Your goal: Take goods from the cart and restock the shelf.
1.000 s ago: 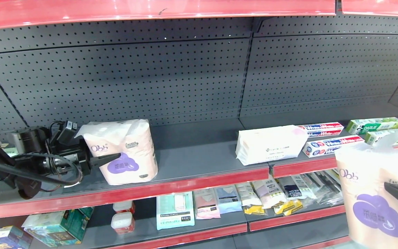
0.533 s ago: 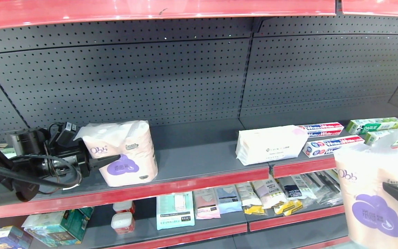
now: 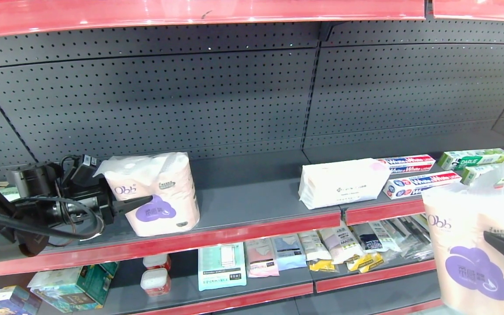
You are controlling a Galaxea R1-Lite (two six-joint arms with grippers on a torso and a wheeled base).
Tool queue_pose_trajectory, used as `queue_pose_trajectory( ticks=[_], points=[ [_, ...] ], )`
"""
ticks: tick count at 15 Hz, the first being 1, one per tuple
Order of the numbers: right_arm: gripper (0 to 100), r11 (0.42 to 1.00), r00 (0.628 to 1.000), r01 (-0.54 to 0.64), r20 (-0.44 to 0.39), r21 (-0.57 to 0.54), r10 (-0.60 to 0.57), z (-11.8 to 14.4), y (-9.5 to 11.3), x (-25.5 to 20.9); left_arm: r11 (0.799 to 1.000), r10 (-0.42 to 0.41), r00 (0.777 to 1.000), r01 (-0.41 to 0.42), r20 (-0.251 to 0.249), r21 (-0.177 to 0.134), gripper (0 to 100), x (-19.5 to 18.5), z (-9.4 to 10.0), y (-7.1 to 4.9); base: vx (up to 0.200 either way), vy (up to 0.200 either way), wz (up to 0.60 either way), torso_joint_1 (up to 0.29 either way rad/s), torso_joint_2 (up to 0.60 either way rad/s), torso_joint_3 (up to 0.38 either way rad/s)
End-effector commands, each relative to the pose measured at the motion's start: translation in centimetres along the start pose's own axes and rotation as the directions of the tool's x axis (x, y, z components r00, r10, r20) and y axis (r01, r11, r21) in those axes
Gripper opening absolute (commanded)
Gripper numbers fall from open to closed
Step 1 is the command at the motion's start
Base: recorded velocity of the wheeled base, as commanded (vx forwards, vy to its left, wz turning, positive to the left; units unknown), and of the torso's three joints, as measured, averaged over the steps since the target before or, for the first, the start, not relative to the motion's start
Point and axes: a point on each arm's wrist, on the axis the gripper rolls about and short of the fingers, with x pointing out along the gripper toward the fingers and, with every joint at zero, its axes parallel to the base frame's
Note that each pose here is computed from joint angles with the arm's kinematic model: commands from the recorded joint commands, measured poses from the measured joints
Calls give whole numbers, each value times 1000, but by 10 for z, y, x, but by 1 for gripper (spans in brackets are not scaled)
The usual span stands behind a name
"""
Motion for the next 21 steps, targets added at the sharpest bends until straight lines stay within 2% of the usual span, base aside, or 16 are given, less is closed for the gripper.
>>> queue_pose_trajectory(
  ticks=[1, 6, 10, 15, 18, 21],
  points=[
    [0, 1000, 1000, 0, 1, 0, 0, 0, 0, 0, 1000, 12, 1000, -12, 3, 13, 0, -2, 0, -1, 0, 0, 0, 0, 0, 0],
    [0, 1000, 1000, 2, 6, 0, -2, 0, 0, -1, 1000, 24, 1000, -24, 2, 19, 0, -4, -5, -10, 0, 0, 0, 0, 0, 0],
    [0, 1000, 1000, 2, 7, 0, -2, 0, 0, -1, 998, 52, 999, -52, -5, 19, 0, -4, -5, -9, 0, 0, 0, 0, 0, 0],
    [0, 1000, 1000, 2, 9, 0, -2, 0, 0, -2, 999, 48, 999, -48, -3, 21, 0, -2, -4, -8, 0, 0, 0, 0, 0, 0],
    [0, 1000, 1000, 2, 7, 0, -2, 0, 0, -1, 999, 44, 999, -44, 4, 32, 0, -1, -1, -6, 0, 0, 0, 0, 0, 0],
    [0, 1000, 1000, 1, 4, 0, -1, 0, 0, -1, 999, 43, 999, -43, 2, 28, 0, -1, -2, -7, 0, 0, 0, 0, 0, 0]
  ],
)
